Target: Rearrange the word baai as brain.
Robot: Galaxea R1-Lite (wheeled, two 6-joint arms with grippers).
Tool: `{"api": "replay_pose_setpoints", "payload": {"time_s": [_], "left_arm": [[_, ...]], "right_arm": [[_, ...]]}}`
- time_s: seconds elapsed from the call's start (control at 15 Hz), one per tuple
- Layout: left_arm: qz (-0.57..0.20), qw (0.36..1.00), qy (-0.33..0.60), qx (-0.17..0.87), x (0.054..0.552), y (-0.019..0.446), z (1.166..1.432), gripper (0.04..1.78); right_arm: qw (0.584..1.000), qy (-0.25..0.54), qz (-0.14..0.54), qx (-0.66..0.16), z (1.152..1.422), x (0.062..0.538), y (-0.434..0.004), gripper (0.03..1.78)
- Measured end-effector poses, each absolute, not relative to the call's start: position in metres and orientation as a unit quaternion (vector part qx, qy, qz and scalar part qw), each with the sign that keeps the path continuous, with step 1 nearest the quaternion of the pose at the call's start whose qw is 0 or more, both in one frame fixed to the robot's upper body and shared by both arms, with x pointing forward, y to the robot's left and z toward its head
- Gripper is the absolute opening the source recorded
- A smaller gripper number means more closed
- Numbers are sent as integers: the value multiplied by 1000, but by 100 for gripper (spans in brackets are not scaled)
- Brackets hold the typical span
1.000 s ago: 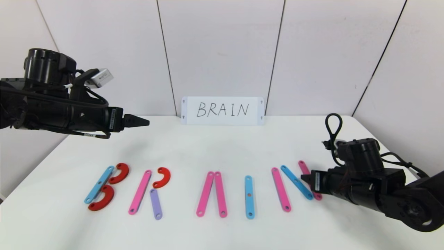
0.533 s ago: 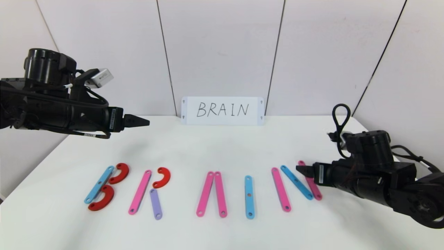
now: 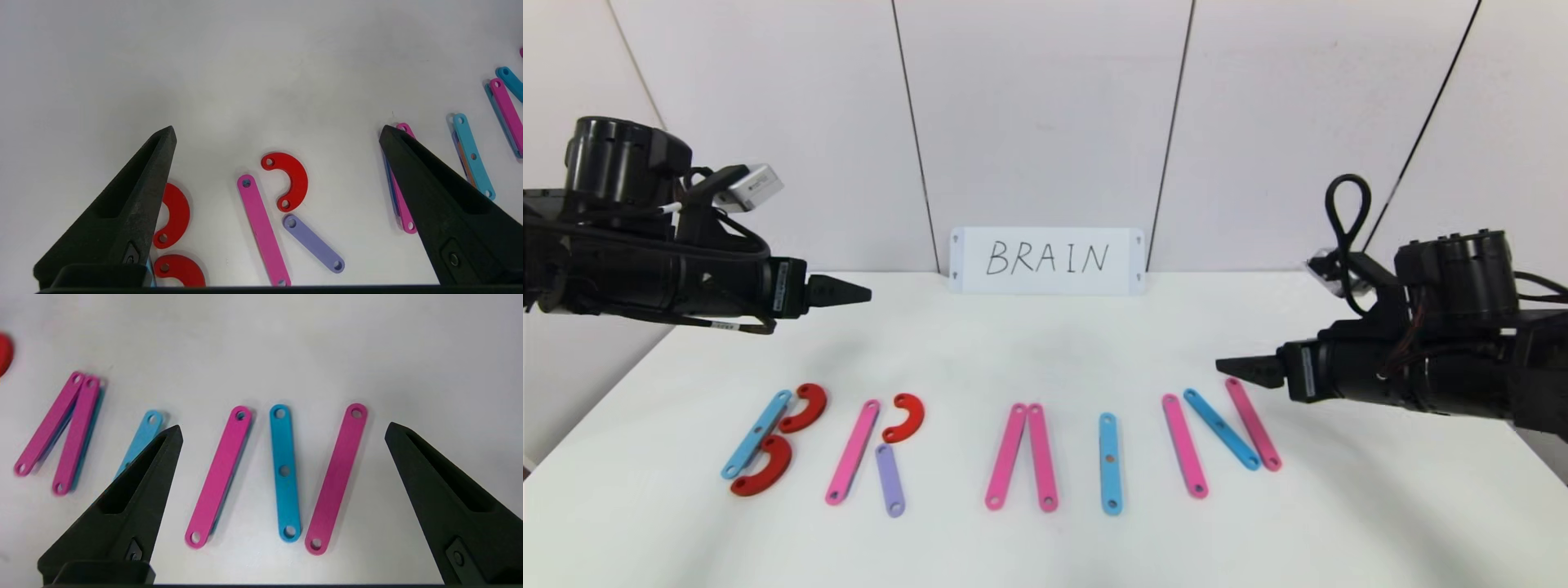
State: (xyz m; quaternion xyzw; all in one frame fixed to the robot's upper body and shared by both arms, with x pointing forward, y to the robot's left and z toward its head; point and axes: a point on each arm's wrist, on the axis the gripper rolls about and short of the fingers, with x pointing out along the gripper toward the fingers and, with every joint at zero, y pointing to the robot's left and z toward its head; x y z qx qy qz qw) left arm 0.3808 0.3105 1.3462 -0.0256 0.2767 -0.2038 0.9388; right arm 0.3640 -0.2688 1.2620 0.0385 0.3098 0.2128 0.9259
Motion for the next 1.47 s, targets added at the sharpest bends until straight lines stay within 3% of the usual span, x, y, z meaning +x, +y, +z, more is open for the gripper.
{"api": "replay_pose_setpoints", "payload": {"time_s": [0.4, 0.8, 1.07, 1.47], "left_arm": [[-222, 939, 264, -7, 316, 305, 1349, 174], [-217, 946, 241, 6, 218, 314, 1332, 174], [-201, 956, 211, 17, 149, 321, 1314, 174], [-115, 984, 130, 36, 77, 332, 1280, 174]], "right_arm": [[935, 267, 234, 2, 1294, 313, -283, 174], [953, 227, 202, 11, 1316, 225, -306, 174], [976, 164, 141, 5, 1317, 172, -319, 174], [988, 113, 108, 4, 1302, 94, -335, 174]]}}
